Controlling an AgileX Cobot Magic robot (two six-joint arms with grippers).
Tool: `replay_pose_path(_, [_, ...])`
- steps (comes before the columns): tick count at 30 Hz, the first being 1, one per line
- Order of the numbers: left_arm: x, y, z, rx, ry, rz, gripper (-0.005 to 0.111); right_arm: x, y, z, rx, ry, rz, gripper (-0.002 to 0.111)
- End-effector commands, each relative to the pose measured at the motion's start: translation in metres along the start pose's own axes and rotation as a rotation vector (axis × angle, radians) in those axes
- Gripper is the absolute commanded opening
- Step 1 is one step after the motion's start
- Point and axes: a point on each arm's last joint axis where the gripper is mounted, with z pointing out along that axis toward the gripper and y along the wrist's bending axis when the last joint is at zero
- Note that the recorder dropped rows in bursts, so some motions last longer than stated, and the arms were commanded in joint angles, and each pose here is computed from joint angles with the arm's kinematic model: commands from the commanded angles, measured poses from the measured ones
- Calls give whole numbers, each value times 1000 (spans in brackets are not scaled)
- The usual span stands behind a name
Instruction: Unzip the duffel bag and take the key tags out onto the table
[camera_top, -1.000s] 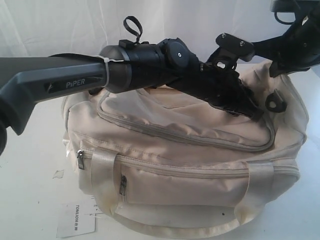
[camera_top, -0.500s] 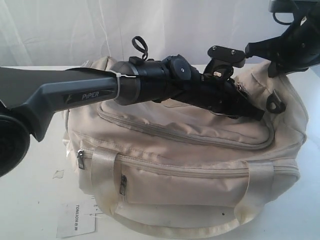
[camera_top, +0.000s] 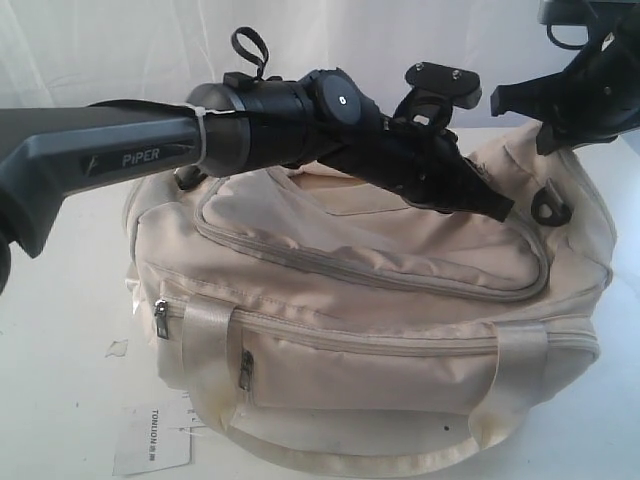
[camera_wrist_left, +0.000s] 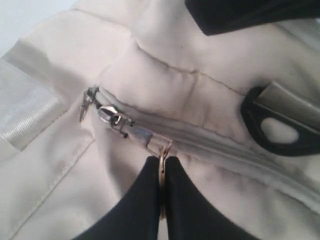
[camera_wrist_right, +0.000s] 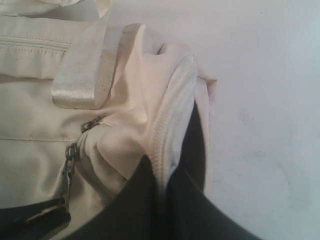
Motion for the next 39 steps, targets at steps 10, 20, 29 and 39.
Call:
replay_pose_path(10, [-10,-14,-21,82,50,-131,0,-2,0,-4,-3,-29,-2,0])
replay_pose_path(20, [-7,-32,-19,141,86,-132,0,-2,0,-4,-3,-29,-2,0])
replay_pose_path(29, [-5,-42,-17,175,109,-135,0,-2,0,-4,-4,-33,-2,0])
replay_pose_path(39, [-11,-55,-26,208,109,-118,0,-3,0,-4,-5,-38,32,0])
